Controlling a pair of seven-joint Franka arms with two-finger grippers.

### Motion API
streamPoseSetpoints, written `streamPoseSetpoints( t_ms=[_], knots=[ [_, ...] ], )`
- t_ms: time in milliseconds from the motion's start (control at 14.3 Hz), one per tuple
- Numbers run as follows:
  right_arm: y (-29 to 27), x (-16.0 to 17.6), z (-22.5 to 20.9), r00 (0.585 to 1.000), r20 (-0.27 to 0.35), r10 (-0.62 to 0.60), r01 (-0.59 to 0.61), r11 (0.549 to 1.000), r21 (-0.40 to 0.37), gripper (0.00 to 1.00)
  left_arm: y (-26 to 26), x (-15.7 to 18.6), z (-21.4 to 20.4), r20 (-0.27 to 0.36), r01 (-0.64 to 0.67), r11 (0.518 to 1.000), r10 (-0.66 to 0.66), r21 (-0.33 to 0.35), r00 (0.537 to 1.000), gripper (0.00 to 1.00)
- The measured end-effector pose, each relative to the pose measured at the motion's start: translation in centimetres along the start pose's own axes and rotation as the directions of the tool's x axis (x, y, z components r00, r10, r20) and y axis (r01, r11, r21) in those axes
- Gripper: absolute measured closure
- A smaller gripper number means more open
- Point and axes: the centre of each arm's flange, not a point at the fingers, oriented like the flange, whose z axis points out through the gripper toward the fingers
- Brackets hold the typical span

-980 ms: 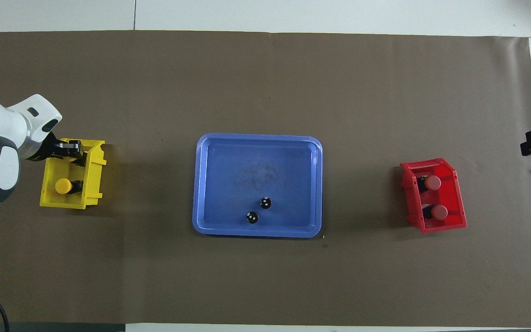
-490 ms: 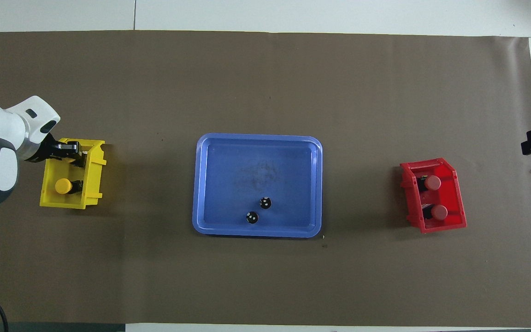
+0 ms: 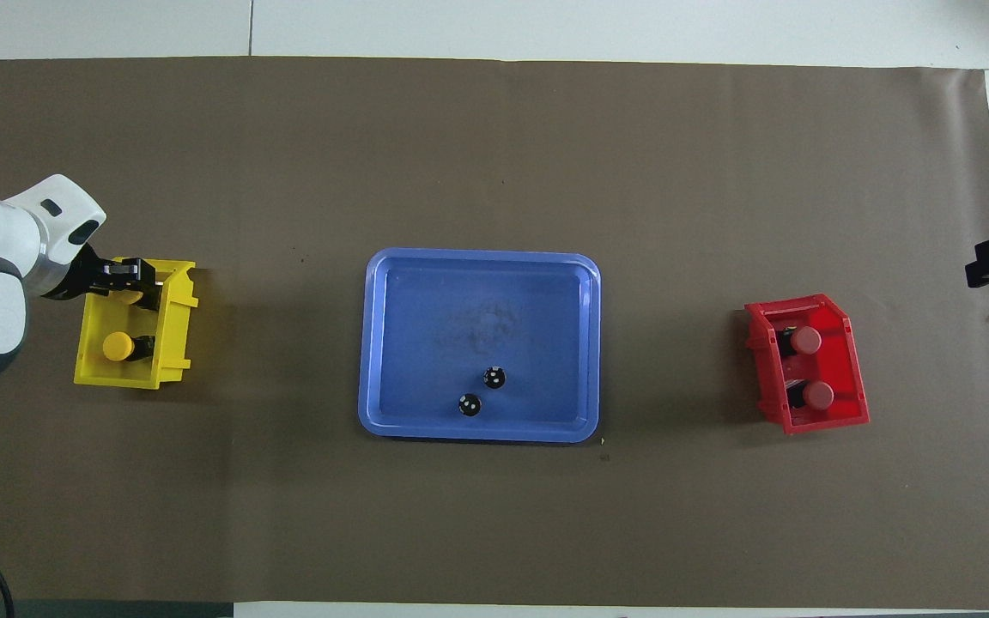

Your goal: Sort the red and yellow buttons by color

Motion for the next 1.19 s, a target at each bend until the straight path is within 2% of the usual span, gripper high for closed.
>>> streamPoseSetpoints(
  t_ms=[140, 350, 420, 770, 1190],
  knots=[
    [0.0, 0.0, 0.0, 1.0, 0.0, 0.0, 0.0, 1.0, 0.0, 0.0, -0.1, 0.5, -2.9, 0.024, 0.002, 1.0, -0.002, 0.0, 1.0, 0.32],
    [0.0, 0.0, 0.0, 1.0, 0.0, 0.0, 0.0, 1.0, 0.0, 0.0, -0.2, 0.8, -7.5, 0.008, 0.0, 1.0, 0.0, 0.005, 1.0, 0.04],
    [0.0, 0.0, 0.0, 1.0, 0.0, 0.0, 0.0, 1.0, 0.0, 0.0, -0.1, 0.5, -8.8, -0.002, -0.001, 1.0, 0.001, 0.008, 1.0, 0.0],
    [0.0, 0.0, 0.0, 1.0, 0.0, 0.0, 0.0, 1.0, 0.0, 0.0, 0.5, -1.9, -15.6, -0.014, -0.028, 0.999, 0.028, 0.022, 1.0, 0.0],
    [0.0, 0.0, 0.0, 1.0, 0.0, 0.0, 0.0, 1.0, 0.0, 0.0, 2.4, -2.9, -23.0, -0.053, -0.071, 0.997, 0.073, 0.025, 0.996, 0.0]
  ],
)
